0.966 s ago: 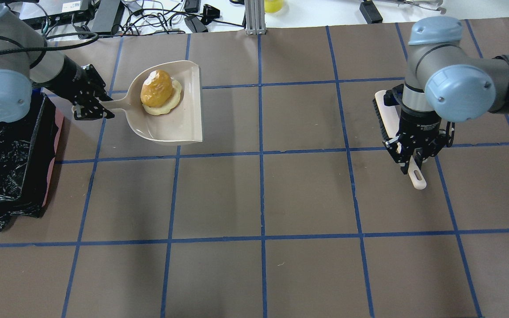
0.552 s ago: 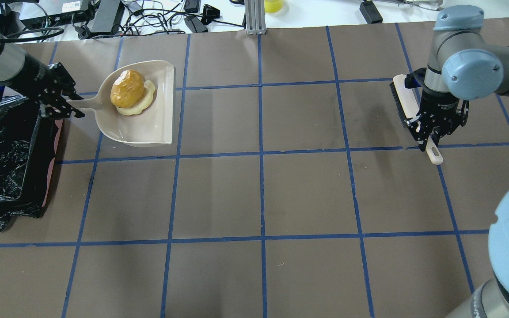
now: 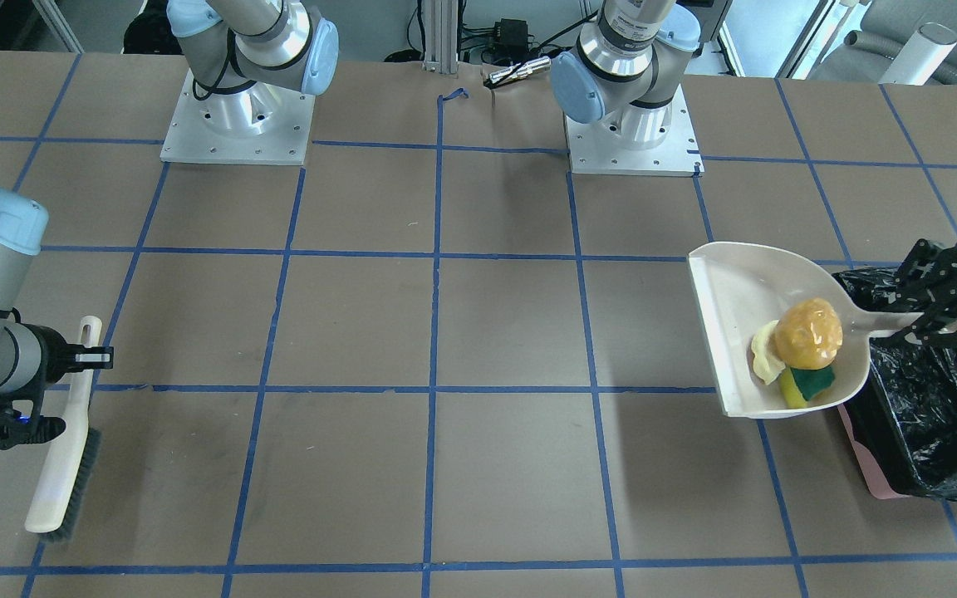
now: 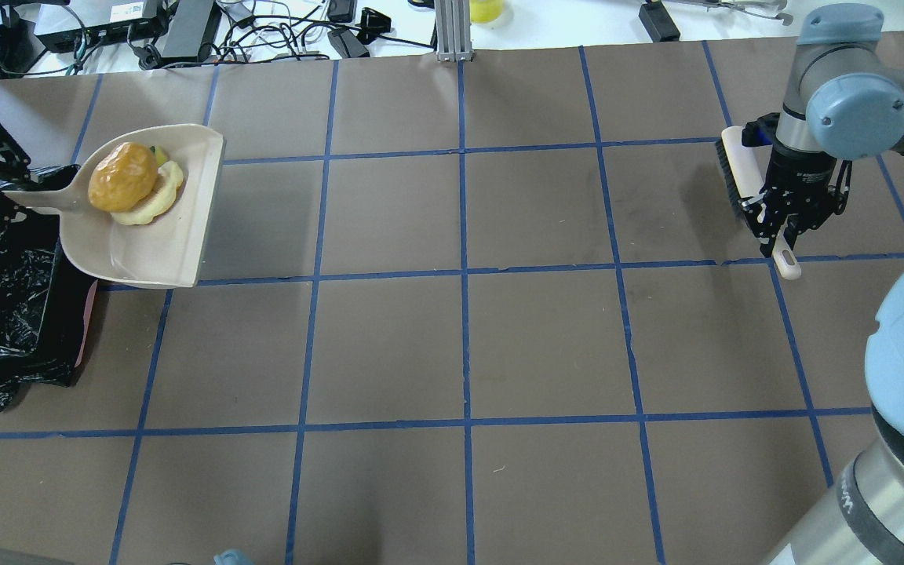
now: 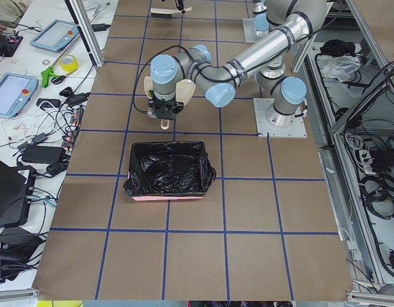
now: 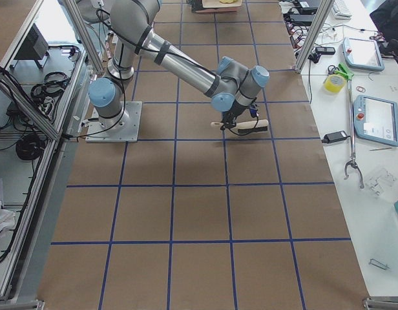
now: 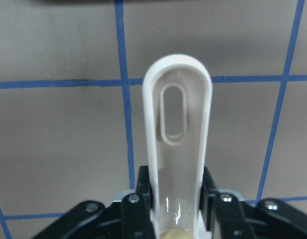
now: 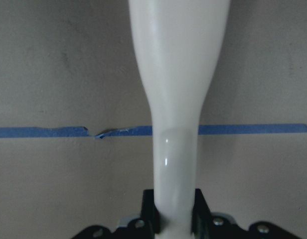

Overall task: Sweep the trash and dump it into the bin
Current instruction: 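Tilt the dustpan over the bin with the left gripper while the right lowers the brush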

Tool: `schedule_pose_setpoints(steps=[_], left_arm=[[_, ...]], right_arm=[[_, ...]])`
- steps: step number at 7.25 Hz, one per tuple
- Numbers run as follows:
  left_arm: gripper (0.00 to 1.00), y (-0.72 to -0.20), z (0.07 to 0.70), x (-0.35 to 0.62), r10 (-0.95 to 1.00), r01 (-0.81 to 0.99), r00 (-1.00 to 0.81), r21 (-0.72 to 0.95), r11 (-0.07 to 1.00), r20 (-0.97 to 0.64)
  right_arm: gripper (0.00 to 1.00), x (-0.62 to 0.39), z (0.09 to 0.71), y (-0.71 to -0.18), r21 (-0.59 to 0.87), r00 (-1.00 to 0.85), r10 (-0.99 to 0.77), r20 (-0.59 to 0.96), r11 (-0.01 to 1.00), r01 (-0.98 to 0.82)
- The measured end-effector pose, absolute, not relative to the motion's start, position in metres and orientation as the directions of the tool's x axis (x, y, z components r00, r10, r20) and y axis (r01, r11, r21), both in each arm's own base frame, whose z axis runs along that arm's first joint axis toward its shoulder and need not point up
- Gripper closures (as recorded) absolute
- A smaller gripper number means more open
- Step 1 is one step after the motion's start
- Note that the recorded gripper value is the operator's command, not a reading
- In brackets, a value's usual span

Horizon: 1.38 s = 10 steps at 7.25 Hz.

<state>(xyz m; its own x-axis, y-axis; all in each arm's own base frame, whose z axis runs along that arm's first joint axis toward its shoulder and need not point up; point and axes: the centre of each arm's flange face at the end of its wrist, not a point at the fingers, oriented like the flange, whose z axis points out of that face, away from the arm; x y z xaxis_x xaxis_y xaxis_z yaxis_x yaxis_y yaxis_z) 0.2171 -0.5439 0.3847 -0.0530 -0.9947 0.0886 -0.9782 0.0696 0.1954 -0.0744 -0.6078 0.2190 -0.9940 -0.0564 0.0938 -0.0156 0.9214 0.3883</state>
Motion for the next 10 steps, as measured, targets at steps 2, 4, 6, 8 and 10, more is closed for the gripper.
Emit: schedule_pose_setpoints(steps=[2,4,6,8,10], left_arm=[[1.0,-0.522,0.387,0.267,-0.988,-0.972,-0.118,0.19,0.134,0.096],[1.0,-0.503,0.383,0.314,-0.979,-0.967,-0.181,0.167,0.195,0.094],[1.0,-0.5,0.386,0.343,-0.973,-0.966,-0.215,0.13,0.225,0.085],[1.0,-0.507,0.387,0.374,-0.965,-0.961,-0.244,0.108,0.253,0.091],[1.0,-0.515,0.384,0.407,-0.951,-0.949,-0.298,0.081,0.305,0.09]], right_arm=[[1.0,-0.08,0.213,-0.606,0.403,-0.994,-0.061,0.094,0.915,-0.018],[1.0,-0.081,0.212,-0.605,0.409,-0.992,-0.067,0.105,0.912,-0.018],[0.61,-0.082,0.21,-0.605,0.412,-0.992,-0.064,0.107,0.911,-0.014],[0.21,-0.082,0.207,-0.606,0.412,-0.992,-0.065,0.105,0.911,-0.016],[0.14,-0.084,0.21,-0.607,0.402,-0.993,-0.059,0.107,0.916,-0.011]])
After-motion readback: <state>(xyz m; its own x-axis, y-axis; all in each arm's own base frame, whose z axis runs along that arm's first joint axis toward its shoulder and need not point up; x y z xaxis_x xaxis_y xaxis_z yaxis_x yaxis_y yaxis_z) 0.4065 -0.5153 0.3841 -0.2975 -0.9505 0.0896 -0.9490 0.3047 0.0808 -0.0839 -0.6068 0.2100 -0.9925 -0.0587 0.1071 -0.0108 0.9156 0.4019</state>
